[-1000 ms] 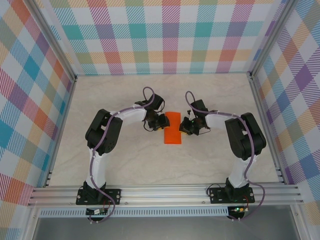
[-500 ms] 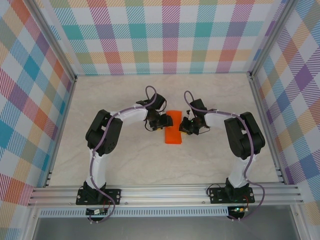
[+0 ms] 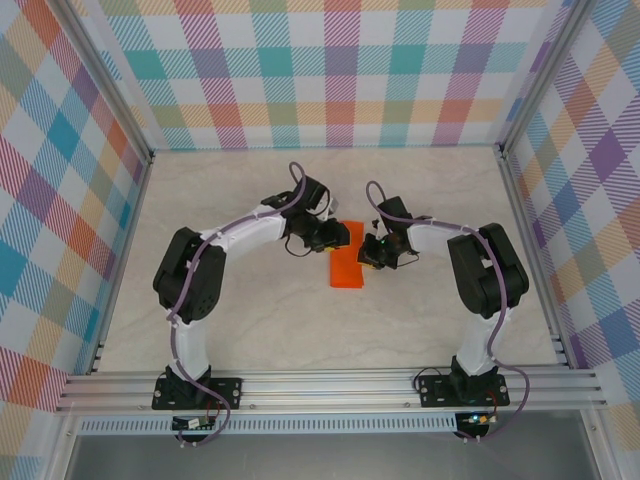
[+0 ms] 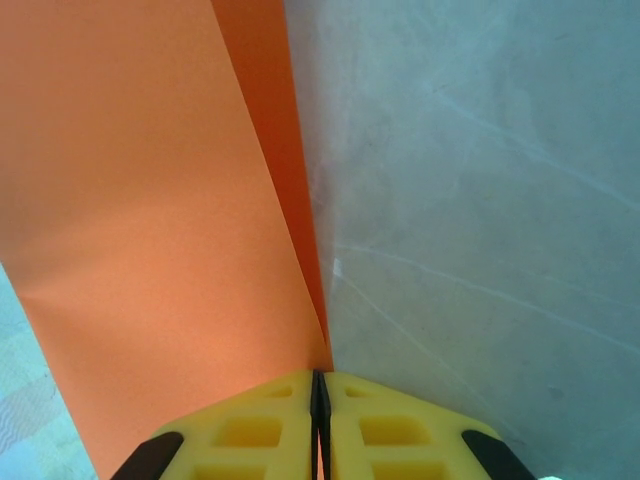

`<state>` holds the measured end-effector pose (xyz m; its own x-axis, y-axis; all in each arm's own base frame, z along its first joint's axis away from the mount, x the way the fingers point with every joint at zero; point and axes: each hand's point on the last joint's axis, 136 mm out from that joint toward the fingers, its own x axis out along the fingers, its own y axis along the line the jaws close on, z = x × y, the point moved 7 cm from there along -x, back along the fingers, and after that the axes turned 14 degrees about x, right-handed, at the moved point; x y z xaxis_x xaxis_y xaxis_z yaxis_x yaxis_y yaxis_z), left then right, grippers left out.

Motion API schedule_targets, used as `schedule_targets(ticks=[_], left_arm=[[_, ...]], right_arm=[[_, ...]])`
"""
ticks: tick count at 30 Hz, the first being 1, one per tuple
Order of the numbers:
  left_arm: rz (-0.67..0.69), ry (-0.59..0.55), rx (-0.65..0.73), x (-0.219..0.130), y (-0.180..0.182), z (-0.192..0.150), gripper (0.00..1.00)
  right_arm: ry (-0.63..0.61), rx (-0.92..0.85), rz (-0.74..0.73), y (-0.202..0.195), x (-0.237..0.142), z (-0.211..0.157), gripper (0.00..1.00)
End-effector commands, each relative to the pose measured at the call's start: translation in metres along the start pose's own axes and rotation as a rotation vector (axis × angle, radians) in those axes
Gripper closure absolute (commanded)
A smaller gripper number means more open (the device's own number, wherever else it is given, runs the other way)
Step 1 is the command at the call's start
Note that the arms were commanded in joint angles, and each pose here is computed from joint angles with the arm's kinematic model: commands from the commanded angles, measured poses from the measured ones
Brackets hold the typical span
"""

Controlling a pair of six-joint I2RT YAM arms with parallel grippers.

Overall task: Fold a paper plane with a square sheet of paper (fold left side to right side)
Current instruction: First fold the square sheet of paper in half at the center of the table.

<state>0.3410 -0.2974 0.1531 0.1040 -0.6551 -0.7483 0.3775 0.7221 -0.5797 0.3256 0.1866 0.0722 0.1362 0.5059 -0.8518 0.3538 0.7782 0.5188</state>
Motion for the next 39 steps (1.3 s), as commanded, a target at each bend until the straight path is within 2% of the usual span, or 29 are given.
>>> schedule_targets(ticks=[1, 11, 20, 29, 39], left_arm=[[-0.056, 0.085, -0.012, 0.028, 0.003, -0.016, 0.66], [0.078, 0.18, -0.039, 0.058, 0.042, -0.041, 0.68], [0.121, 0.215, -0.054, 0.061, 0.061, -0.061, 0.68], [0.128, 0.212, -0.069, 0.042, 0.075, -0.073, 0.62], [0.103, 0.127, -0.055, 0.003, 0.075, -0.063, 0.59]], right_arm=[[0.05, 0.028, -0.194, -0.037, 0.023, -0.015, 0.89], [0.042, 0.025, -0.223, -0.041, 0.022, -0.015, 0.89], [0.05, 0.025, -0.249, -0.046, 0.024, -0.016, 0.9], [0.057, 0.018, -0.258, -0.046, 0.025, -0.015, 0.9], [0.061, 0.004, -0.252, -0.042, 0.024, -0.015, 0.9]])
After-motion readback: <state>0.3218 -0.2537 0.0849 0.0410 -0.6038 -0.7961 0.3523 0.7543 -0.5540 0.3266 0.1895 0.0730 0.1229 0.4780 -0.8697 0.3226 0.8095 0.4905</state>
